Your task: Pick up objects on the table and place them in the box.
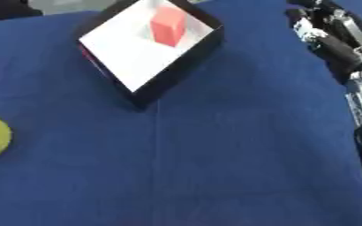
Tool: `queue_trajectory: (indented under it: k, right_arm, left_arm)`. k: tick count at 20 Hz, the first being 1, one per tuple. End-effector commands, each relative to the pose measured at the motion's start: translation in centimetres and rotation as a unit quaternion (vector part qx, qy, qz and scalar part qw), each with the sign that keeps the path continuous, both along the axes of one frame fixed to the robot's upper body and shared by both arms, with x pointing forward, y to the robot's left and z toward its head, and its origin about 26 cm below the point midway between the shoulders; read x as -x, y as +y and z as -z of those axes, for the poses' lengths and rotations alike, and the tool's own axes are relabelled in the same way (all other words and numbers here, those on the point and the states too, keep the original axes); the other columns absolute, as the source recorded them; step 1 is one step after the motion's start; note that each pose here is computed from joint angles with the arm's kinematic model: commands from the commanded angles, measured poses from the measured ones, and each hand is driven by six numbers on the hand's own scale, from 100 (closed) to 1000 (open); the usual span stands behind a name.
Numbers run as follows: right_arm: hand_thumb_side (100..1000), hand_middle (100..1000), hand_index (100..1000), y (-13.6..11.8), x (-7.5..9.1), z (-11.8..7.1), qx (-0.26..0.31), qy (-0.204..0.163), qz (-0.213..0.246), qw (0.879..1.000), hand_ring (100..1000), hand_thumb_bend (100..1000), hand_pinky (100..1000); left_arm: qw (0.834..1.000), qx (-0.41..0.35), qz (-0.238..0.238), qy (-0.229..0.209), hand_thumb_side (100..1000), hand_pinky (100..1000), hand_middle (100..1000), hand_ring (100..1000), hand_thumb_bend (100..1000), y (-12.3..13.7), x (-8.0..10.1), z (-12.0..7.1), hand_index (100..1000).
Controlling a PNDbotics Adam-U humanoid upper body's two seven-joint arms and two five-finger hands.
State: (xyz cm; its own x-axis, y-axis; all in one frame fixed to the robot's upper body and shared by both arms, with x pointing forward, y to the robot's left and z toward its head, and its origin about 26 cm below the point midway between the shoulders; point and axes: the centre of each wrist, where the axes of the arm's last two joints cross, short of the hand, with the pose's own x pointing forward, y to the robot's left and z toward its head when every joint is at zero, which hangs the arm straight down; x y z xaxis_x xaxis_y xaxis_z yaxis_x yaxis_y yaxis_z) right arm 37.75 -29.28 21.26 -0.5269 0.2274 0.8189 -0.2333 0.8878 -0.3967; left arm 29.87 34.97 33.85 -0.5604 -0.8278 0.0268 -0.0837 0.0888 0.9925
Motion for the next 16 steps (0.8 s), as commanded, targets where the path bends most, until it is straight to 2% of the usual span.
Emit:
queue_trajectory:
  k: [1, 6, 10, 16]
  right_arm:
    - [470, 924, 861, -0.7, 0.2, -1.0, 0.006, -0.014, 0.007, 1.0, 932, 100, 1000]
    - [470, 924, 861, -0.6, 0.1, -0.9, 0.004, -0.015, 0.007, 1.0, 933, 100, 1000]
    - [470, 924, 860, -0.7, 0.1, -0.7, 0.006, -0.012, 0.008, 1.0, 932, 100, 1000]
    - [470, 924, 860, -0.6, 0.1, -0.7, 0.004, -0.013, 0.006, 1.0, 932, 100, 1000]
  left_arm:
    - [1.0, -0.024, -0.01, -0.008, 357, 873, 849, 861, 304, -0.4, 1.6, -0.5, 907]
    - [0.997, -0.047, -0.038, 0.053, 448, 881, 858, 869, 331, 0.2, 1.5, 2.3, 907]
    - [0.989, -0.074, -0.086, 0.097, 463, 893, 864, 879, 416, 2.0, 0.8, 4.6, 907]
    - [0.971, -0.105, -0.148, 0.153, 533, 902, 867, 885, 462, 5.2, -0.2, 8.2, 908]
